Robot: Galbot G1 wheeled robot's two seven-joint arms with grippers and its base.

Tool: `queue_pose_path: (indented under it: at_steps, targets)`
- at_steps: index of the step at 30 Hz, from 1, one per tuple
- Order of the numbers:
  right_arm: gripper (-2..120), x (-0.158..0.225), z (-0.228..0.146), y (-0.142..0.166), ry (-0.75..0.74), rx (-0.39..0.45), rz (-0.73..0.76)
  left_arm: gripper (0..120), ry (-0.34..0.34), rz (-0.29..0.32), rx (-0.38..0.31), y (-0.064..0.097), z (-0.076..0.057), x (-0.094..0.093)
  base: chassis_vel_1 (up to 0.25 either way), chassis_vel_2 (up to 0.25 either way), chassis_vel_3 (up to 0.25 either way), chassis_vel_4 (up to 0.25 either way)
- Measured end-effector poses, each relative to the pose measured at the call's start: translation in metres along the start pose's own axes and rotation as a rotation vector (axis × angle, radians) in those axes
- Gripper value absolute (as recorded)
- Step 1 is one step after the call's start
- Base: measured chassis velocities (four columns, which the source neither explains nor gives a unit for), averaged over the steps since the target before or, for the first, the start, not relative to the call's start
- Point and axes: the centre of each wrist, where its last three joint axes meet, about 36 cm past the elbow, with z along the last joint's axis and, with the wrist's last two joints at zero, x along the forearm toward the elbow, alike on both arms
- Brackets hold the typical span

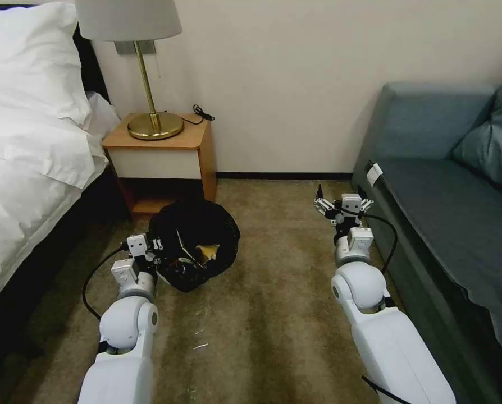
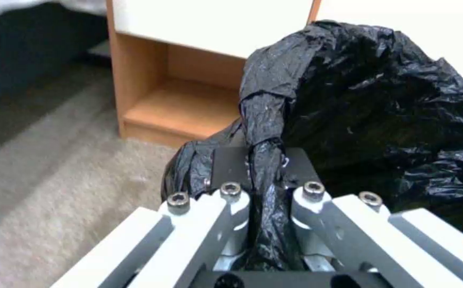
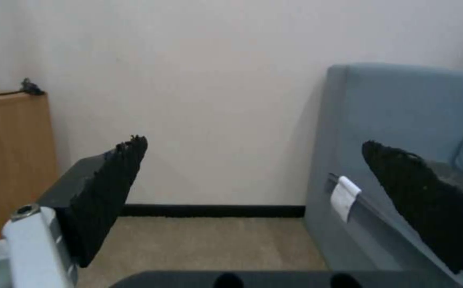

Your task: Pick up the trash bin, then pick up the garbage on the floor and place it into the trash bin.

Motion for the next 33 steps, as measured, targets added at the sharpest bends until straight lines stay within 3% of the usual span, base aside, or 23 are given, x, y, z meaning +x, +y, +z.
queue_pose_path:
  at_steps: [2,4,9,14,19,25,33]
  targets:
    - [100,0.0,0.0,0.0,0.0,0.0,0.0,4,0.0,0.0,0.0,0.0,0.0,0.0,0.0,0.0,0.0,0.0]
    - [100,0.004,0.005,-0.006,0.001,0.005,0.013,4,0.048,0.012,0.094,0.005,-0.002,0.0,0.0,0.0,0.0,0.0]
    - [100,0.007,0.009,-0.015,-0.005,0.022,0.02,4,0.133,0.015,0.185,0.017,-0.005,-0.002,0.0,0.0,0.0,0.0]
    - [100,0.011,0.011,-0.02,-0.01,0.026,0.023,4,0.185,0.019,0.194,0.035,-0.006,-0.004,0.0,0.0,0.0,0.0]
    - [100,0.015,0.015,-0.019,-0.01,0.023,0.01,4,0.194,0.03,0.206,0.049,-0.007,-0.009,0.0,0.0,0.0,0.0]
    - [100,0.017,0.017,-0.013,-0.015,0.014,-0.006,4,0.216,0.023,0.244,0.062,0.004,-0.019,0.0,0.0,0.0,0.0]
    - [100,0.023,0.019,-0.017,-0.023,0.019,-0.018,4,0.195,0.028,0.304,0.081,0.023,-0.036,0.0,0.0,0.0,0.0]
